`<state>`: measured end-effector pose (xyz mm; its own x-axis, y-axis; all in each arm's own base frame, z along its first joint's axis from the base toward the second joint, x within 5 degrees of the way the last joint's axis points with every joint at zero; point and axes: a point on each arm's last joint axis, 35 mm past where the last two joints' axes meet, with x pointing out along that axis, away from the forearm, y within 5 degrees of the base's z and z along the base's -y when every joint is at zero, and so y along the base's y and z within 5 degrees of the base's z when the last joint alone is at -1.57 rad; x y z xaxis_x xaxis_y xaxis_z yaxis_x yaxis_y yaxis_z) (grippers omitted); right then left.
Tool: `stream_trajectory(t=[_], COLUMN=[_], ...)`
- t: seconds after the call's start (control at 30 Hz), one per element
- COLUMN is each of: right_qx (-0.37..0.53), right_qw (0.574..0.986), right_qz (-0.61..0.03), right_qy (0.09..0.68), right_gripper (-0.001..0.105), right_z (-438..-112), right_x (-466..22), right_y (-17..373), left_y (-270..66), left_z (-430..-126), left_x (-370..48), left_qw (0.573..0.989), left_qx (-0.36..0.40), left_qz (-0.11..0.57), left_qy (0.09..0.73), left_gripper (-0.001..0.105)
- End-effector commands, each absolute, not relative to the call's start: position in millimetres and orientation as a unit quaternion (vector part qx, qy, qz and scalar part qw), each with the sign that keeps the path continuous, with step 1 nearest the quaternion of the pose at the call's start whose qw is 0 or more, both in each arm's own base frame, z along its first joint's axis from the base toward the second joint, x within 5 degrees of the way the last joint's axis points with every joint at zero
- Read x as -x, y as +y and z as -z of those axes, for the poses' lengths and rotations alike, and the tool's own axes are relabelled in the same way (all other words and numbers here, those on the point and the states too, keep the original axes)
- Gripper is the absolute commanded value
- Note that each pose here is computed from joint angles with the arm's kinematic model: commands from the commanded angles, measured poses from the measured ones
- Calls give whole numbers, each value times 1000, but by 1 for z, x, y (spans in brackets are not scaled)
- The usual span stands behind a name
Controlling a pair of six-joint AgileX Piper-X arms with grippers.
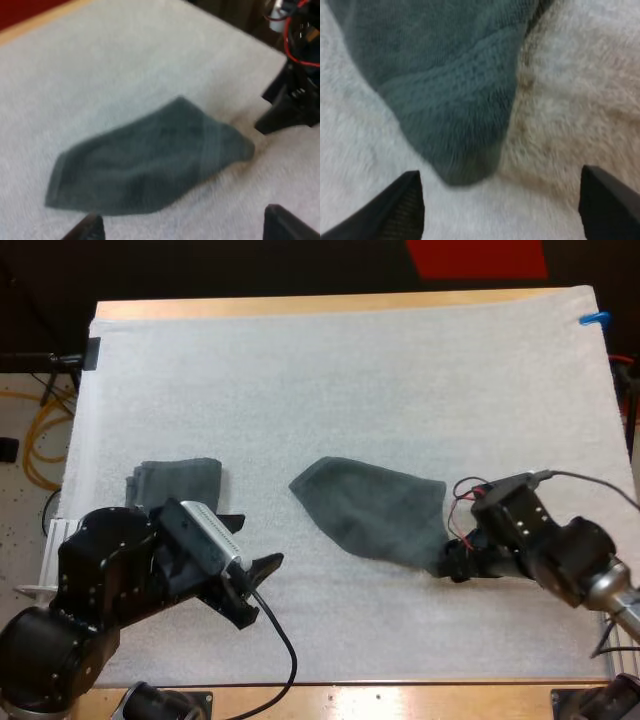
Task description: Pick towel from pile fold and stack
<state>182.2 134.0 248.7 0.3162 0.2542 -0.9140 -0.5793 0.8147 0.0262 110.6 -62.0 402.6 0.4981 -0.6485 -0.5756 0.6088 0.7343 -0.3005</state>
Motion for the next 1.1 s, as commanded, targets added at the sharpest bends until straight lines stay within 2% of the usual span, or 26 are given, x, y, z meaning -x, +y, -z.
stream_trajectory(t=[0.0,0.13,0.23,0.33,0.4,0.43,0.53,0.6,0.7,0.87,1.0,1.03,1.07], right_qx=[144,143,146,144,148,153,178,199,222,211,190,185,176], right_qw=[807,812,818,822,821,824,838,856,871,900,905,904,903], right_qz=[-270,-273,-268,-268,-262,-254,-211,-181,-173,-150,-149,-154,-167], right_qy=[505,496,487,482,485,483,471,442,403,351,351,353,356], right_gripper=[63,63,55,32,8,0,0,0,0,0,1,2,9], right_z=[-243,-221,-207,-192,-180,-177,-172,-177,-191,-213,-217,-217,-217], right_x=[-188,-199,-212,-223,-230,-231,-238,-247,-263,-290,-301,-302,-303], right_y=[139,147,156,164,168,168,168,166,162,149,135,133,131], left_y=[-62,-62,-62,-62,-62,-62,-62,-62,-62,-62,-62,-62,-62], left_z=[-400,-398,-398,-398,-398,-398,-398,-398,-398,-399,-399,-399,-399], left_x=[-108,-108,-108,-108,-108,-108,-108,-108,-108,-109,-109,-109,-109], left_qw=[860,857,857,857,857,857,857,857,858,859,860,860,860], left_qx=[29,29,29,29,29,29,29,29,29,29,29,29,29], left_qz=[367,365,365,365,365,365,365,365,366,366,367,367,367], left_qy=[355,362,362,362,362,362,362,362,361,356,354,354,354], left_gripper=[62,62,62,62,62,62,62,62,62,62,62,62,62])
